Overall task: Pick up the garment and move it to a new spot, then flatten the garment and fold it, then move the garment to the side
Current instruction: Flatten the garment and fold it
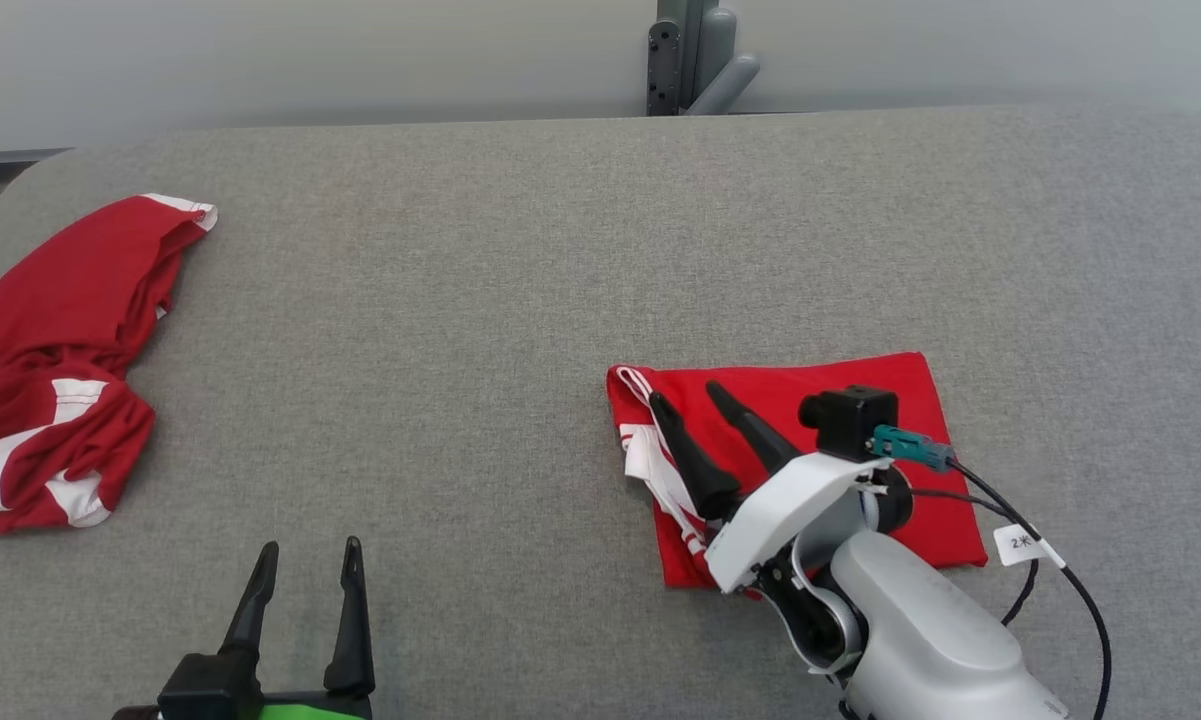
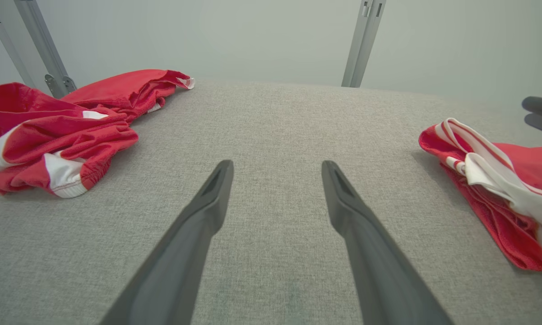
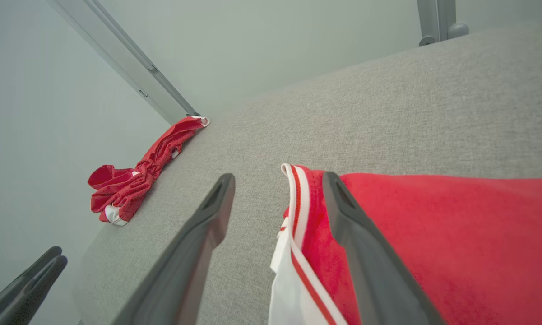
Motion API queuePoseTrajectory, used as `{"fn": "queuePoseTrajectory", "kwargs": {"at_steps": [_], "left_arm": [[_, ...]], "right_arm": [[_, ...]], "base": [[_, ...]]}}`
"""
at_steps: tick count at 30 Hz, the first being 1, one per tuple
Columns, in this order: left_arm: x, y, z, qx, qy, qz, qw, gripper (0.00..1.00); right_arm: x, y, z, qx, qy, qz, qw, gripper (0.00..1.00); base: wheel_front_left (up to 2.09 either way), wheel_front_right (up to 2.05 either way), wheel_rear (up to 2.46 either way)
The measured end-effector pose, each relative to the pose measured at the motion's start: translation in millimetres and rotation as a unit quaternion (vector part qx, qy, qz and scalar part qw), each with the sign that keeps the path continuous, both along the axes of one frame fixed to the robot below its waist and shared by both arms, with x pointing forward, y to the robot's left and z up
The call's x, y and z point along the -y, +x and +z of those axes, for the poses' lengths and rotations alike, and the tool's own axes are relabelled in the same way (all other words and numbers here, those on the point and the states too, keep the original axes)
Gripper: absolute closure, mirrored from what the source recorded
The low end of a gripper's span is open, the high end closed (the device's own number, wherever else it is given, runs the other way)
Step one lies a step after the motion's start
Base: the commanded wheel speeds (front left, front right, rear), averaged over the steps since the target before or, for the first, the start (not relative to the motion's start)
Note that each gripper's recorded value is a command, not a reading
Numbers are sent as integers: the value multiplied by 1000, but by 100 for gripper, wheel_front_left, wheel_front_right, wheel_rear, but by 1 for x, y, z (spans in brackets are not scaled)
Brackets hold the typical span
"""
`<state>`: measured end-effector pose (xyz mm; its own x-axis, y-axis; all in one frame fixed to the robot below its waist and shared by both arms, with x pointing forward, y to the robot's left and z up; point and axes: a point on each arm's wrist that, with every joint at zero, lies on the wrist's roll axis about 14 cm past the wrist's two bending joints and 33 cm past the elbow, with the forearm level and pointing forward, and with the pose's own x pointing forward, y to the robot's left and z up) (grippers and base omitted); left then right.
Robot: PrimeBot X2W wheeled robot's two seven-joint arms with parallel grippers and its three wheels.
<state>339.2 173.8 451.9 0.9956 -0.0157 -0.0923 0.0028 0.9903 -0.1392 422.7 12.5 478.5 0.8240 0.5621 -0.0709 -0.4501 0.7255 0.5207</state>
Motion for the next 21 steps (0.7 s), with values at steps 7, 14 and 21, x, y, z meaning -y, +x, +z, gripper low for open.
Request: {"fn": "queuePoseTrajectory", "kwargs": {"at_steps": [7, 14, 21], "left_arm": [[0, -1, 3, 5, -2, 1, 1000, 0], [1, -3, 7, 12, -5, 3, 1000, 0], [-2, -7, 10, 16, -7, 9, 1000, 0]], "right_arm": [[80, 8, 27, 124, -96, -111, 981, 0], [139, -11, 39, 179, -186, -182, 949, 0], [190, -30, 41, 182, -236, -248, 922, 0]], "base": [[0, 0, 0], [0, 0, 0], [0, 0, 0]]}}
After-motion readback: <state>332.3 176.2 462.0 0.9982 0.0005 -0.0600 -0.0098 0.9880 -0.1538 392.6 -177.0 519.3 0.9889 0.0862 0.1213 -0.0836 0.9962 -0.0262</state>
